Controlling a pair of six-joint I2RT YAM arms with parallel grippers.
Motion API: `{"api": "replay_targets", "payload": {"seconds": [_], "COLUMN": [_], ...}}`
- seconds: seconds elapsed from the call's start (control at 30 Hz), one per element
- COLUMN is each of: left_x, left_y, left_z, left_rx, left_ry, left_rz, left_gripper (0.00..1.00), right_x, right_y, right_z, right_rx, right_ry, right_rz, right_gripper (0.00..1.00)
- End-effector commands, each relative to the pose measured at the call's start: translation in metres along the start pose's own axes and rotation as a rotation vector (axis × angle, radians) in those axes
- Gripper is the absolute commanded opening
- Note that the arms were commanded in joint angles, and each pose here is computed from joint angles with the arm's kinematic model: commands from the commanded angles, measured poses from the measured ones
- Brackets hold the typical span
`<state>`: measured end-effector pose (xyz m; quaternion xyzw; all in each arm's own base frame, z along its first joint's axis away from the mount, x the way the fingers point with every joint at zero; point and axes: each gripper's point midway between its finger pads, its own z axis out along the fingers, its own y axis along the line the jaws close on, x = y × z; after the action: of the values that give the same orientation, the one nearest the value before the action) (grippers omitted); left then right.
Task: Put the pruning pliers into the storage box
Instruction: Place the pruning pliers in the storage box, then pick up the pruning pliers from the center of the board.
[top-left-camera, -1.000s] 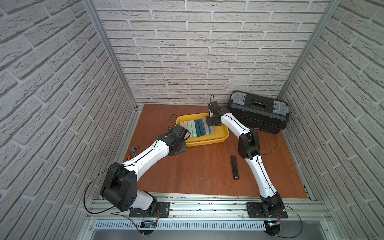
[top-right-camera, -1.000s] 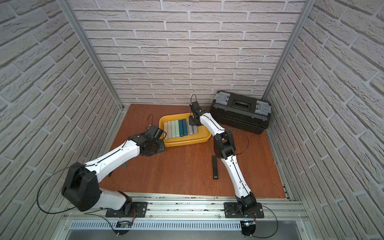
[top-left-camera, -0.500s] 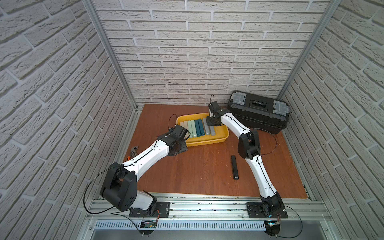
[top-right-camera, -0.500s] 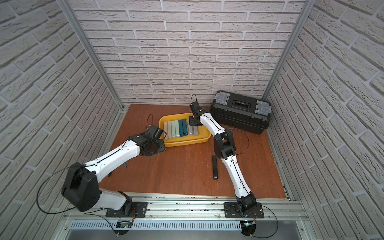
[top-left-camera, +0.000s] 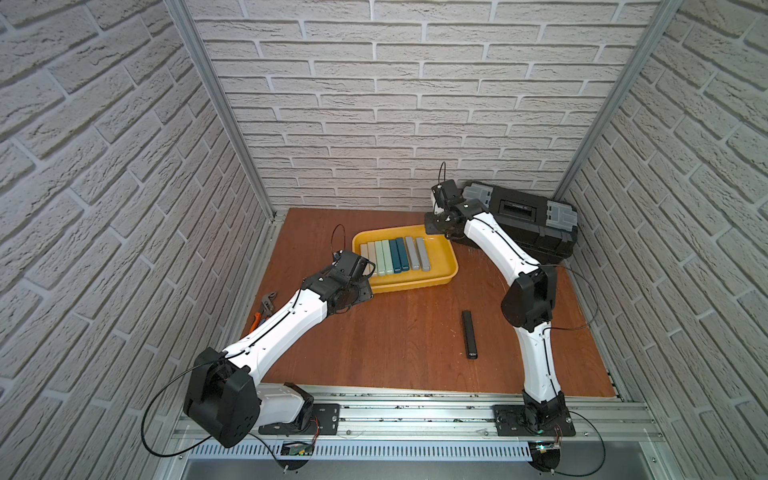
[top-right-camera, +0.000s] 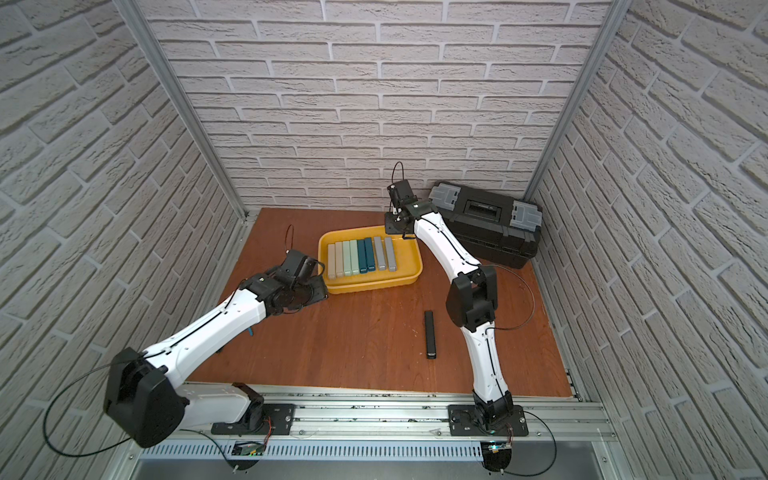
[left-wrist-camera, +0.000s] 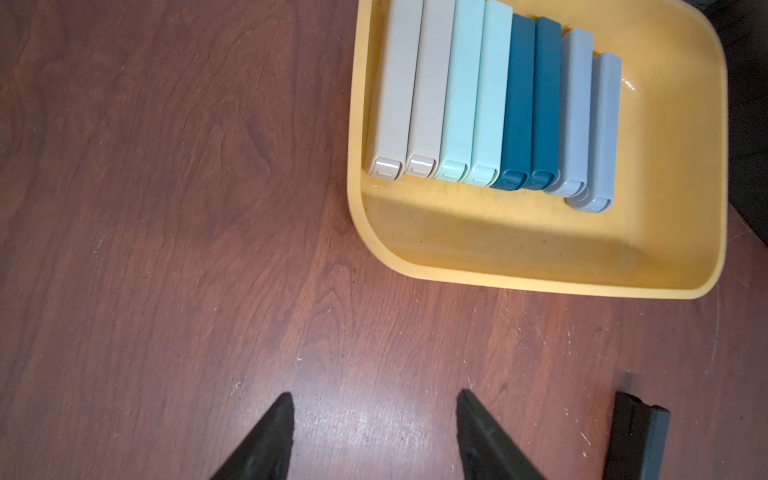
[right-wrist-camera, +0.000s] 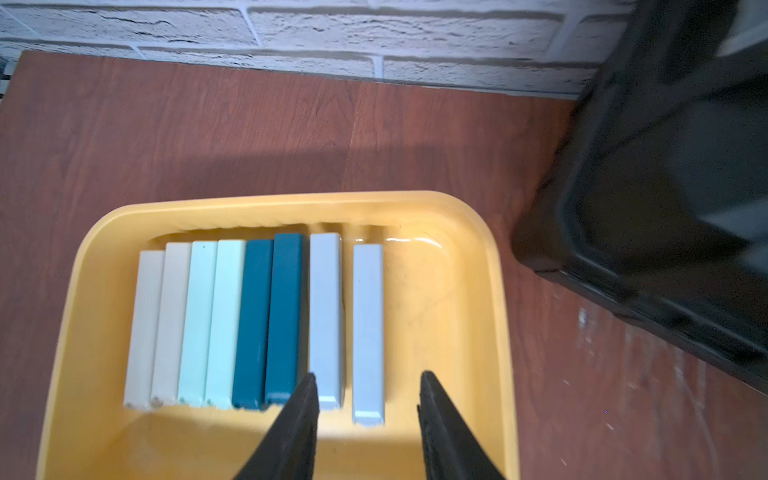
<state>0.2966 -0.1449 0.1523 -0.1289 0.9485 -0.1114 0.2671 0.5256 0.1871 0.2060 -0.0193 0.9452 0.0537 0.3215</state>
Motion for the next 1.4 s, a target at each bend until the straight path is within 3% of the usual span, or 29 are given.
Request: {"api": "replay_targets", "payload": {"seconds": [0.0,0.13,0.37,0.67,0.93,1.37], "left_x": [-0.003,-0.006,-0.002,0.002,0.006,0.009], "left_y": [-0.001,-0.005,-0.008,-0.018,-0.022,-0.018], "left_z": [-0.004,-0.007,-0.008,-0.004,-0.001,0.002], "left_rx": [0.027,0.059,0.077,0.080,0.066,0.049], "left_ry": [-0.032,-0.055,-0.060,-0.042,-0.027,-0.022], "left_rz": [0.018,0.013,0.025,0.044,0.056,0.054], "left_gripper": [0.63,0.63,0.63,0.63,0.63,0.63], "right_x": [0.018,0.056,0.156,0.271,0.303,0.323], "right_y": [-0.008,-0.020,-0.052,-0.071,-0.067,-0.061], "right_z": [-0.031,-0.067,-0.112,-0.108,-0.084,-0.046], "right_rx": [0.042,0.114,0.193,0.210,0.200,0.224], "right_ry": [0.000,-0.008,0.071,0.247,0.304,0.390], "right_rz": [-0.007,-0.032,-0.004,0.070,0.129,0.136], "right_gripper": [0.41,0.42,0.46,0.53,0.58,0.56]}}
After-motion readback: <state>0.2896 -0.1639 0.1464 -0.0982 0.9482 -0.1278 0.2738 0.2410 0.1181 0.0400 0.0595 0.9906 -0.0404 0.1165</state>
